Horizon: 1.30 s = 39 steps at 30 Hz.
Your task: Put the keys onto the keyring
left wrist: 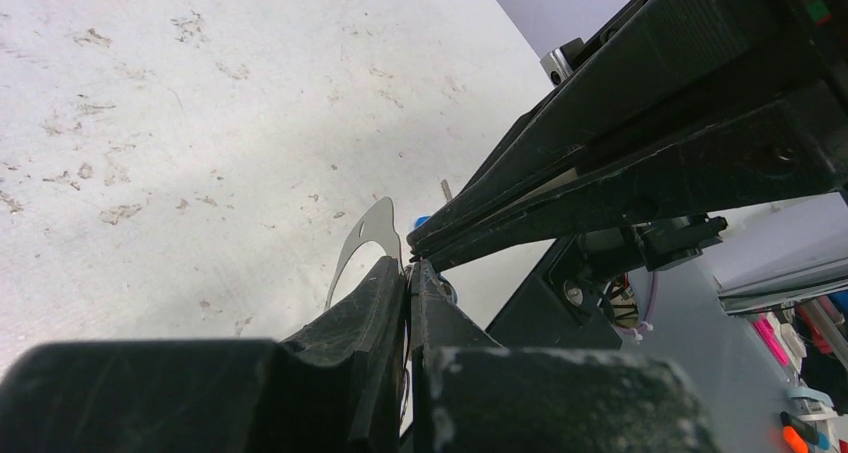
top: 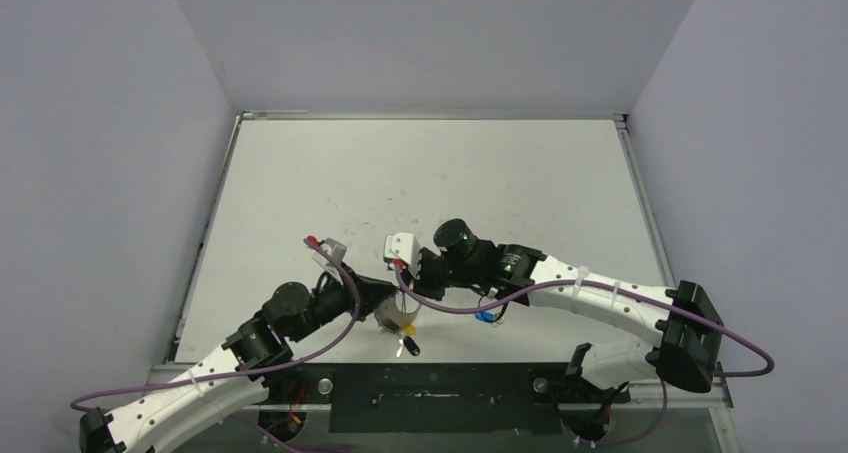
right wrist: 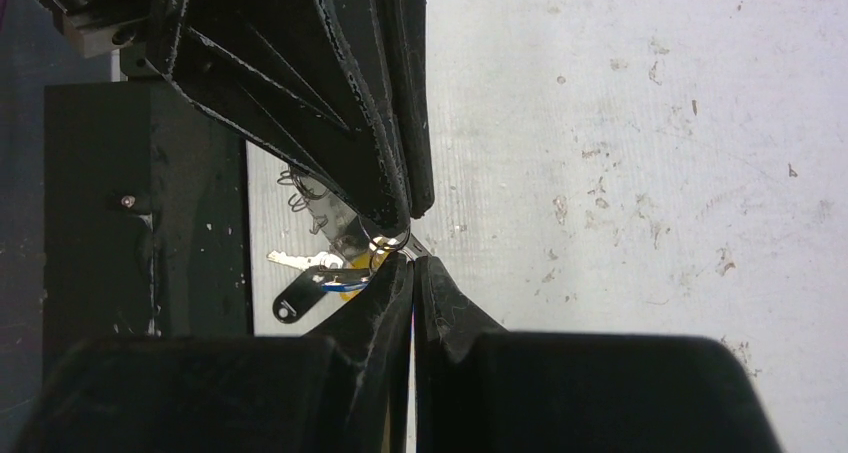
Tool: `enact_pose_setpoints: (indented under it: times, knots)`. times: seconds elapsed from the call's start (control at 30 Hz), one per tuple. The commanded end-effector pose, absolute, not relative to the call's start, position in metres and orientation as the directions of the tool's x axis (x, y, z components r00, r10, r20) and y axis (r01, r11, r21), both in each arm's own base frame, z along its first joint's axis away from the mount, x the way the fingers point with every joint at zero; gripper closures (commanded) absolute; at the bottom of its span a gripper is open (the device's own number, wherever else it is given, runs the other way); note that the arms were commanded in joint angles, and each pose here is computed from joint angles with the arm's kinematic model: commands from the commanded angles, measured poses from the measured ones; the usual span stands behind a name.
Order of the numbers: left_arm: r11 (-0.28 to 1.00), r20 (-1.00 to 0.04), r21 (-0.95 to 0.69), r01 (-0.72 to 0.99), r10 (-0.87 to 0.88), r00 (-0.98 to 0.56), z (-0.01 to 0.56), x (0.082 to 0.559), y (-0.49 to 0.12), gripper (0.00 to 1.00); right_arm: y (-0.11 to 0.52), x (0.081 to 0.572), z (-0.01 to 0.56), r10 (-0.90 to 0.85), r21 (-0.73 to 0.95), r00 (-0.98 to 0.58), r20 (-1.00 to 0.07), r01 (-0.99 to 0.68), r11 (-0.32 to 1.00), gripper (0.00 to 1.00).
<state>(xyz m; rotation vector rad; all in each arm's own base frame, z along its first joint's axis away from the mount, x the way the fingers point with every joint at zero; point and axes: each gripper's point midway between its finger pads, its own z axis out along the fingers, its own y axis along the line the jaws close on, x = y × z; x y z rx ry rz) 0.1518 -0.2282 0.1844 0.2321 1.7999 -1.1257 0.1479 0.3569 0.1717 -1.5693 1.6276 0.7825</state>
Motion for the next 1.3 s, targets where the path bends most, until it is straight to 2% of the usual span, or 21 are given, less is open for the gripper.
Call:
enact_pose_setpoints:
  times: [0.0,0.57,0.73,0.87,0.97,1.07,1.27]
  knots:
    - [0.573,-0.804,-0.594,0.565,-0.440,-0.399,0.219,0.173,-0.217,1.00,0.350,0.125,0.168,-0.555,0.022,-0.031,-0.831,-0.999,0.024,1.00]
    - [0.602,-0.818,-0.575,0.554,-0.423,-0.389,0.208,0.178,-0.216,1.00,0.364,0.098,0.175,-0.498,0.062,-0.009,-0.867,-0.994,-0.090,1.00]
    - [0.605,-0.821,-0.571,0.555,-0.422,-0.385,0.206,0.178,-0.216,1.00,0.364,0.102,0.188,-0.442,0.038,-0.002,-0.897,-0.997,-0.072,0.79]
    - [0.610,-0.836,-0.548,0.572,-0.421,-0.352,0.210,0.181,-0.216,1.00,0.353,0.125,0.195,-0.404,0.029,-0.050,-0.913,-0.998,0.058,0.45]
    - [0.624,-0.854,-0.518,0.586,-0.418,-0.310,0.214,0.187,-0.217,1.00,0.341,0.146,0.208,-0.330,0.025,-0.075,-0.941,-0.988,0.154,0.25]
    - [0.638,-0.871,-0.488,0.596,-0.406,-0.277,0.219,0.195,-0.223,1.00,0.323,0.165,0.221,-0.261,0.014,-0.080,-0.962,-0.969,0.247,0.14]
    - [0.681,-0.899,-0.437,0.588,-0.343,-0.271,0.209,0.219,-0.238,1.00,0.294,0.195,0.220,-0.249,-0.028,-0.094,-0.964,-0.895,0.446,0.00]
